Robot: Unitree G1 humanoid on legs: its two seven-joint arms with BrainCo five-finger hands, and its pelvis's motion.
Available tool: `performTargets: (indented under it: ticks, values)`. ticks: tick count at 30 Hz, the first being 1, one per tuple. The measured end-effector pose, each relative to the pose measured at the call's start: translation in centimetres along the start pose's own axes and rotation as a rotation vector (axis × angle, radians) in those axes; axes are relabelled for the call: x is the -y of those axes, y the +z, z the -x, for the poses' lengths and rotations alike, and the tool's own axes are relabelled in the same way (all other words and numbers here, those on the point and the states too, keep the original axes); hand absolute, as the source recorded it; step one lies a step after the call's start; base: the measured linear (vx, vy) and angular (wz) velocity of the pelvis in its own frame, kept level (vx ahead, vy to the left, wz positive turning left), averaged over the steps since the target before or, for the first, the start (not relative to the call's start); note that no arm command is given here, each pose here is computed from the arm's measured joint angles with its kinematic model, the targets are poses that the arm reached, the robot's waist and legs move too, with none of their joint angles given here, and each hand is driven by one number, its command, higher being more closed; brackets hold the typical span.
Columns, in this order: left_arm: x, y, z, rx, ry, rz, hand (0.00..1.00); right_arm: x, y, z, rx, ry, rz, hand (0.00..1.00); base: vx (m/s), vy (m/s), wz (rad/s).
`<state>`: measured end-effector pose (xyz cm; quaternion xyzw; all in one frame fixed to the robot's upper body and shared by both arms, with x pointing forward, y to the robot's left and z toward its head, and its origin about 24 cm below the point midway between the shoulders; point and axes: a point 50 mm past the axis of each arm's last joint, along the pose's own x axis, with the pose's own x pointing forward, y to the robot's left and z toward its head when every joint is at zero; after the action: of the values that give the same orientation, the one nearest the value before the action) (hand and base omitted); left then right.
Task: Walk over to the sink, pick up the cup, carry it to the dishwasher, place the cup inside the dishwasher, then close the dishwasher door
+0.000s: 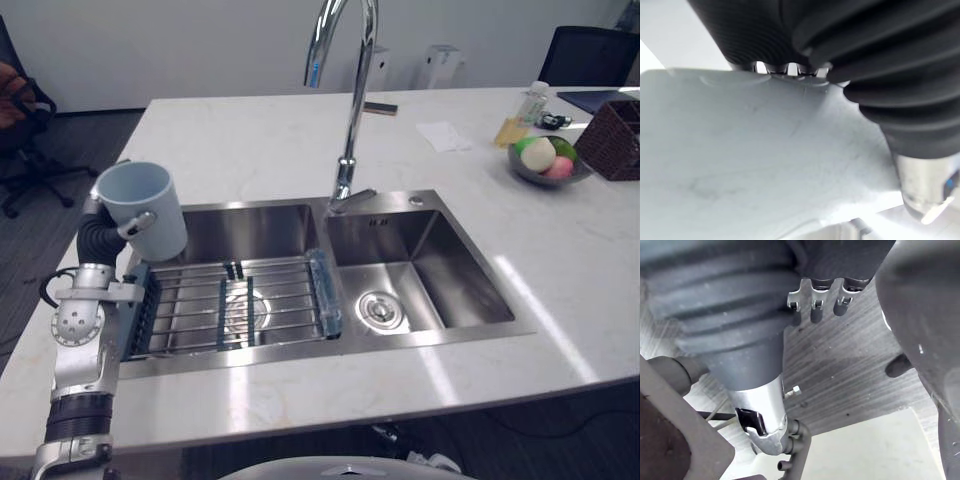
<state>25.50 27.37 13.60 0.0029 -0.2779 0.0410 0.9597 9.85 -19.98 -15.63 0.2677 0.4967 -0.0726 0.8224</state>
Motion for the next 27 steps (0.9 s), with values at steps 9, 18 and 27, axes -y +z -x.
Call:
performTargets:
  ticks: [9, 18, 27]
  values:
    - [4.1, 4.1, 0.3, 0.224, -0.013, 0.200, 1.00, 0.8, -1.2, 0.4, -0.045, -0.046, -0.035, 0.00, -0.03, -0.009, 0.06]
    - [6.5, 4.5, 0.8, 0.273, -0.016, 0.306, 1.00, 3.5, -3.1, 2.3, 0.038, -0.133, -0.086, 0.00, 0.00, 0.000, -0.04]
    - [7.0, 3.4, 3.5, 0.198, 0.105, 0.346, 1.00, 6.5, -7.4, 5.7, 0.107, -0.261, -0.069, 0.00, 0.08, -0.039, 0.23]
